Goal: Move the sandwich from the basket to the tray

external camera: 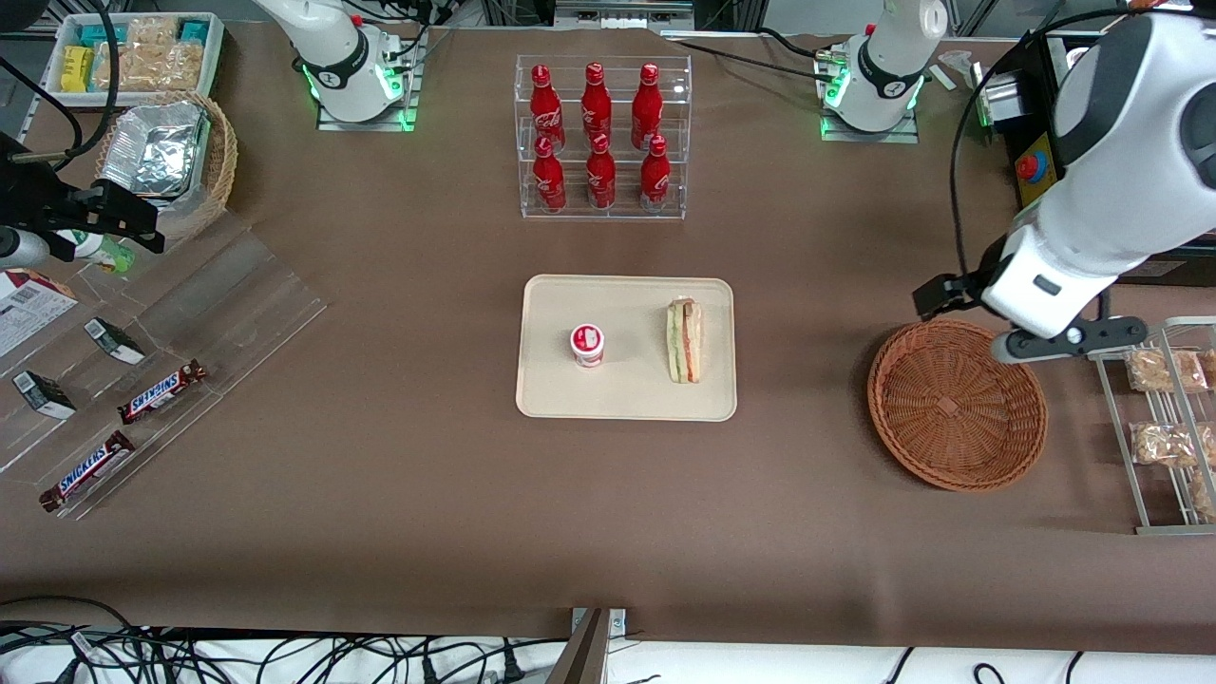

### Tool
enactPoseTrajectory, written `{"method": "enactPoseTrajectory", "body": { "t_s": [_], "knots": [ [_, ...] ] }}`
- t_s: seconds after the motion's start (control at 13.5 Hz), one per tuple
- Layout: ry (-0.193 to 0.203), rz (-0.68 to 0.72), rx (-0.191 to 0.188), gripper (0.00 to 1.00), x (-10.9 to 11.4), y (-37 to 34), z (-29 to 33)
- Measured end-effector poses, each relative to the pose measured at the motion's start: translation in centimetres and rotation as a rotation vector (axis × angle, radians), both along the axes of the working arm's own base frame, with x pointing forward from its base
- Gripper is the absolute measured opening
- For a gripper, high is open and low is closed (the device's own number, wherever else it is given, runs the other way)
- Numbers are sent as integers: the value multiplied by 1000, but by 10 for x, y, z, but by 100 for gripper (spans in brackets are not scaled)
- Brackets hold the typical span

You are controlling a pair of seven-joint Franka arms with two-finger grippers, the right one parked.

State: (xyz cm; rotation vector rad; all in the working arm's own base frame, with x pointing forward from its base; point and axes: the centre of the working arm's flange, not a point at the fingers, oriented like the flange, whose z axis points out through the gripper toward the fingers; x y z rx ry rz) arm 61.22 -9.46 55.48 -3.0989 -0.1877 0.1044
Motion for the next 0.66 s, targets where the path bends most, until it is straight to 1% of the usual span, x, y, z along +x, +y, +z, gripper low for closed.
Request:
{"method": "enactPoseTrajectory", "body": {
  "t_s": [0.15, 0.22, 0.37, 0.52, 0.66],
  "knots": [
    [0, -43, -26, 100, -6, 25, 13],
    [1, -64, -29, 100, -10, 36, 19],
    [-12, -100, -36, 100, -18, 49, 34],
    [-29, -144, -37, 100, -24, 49, 47],
    [-35, -162, -36, 100, -27, 46, 51]
  ]
}}
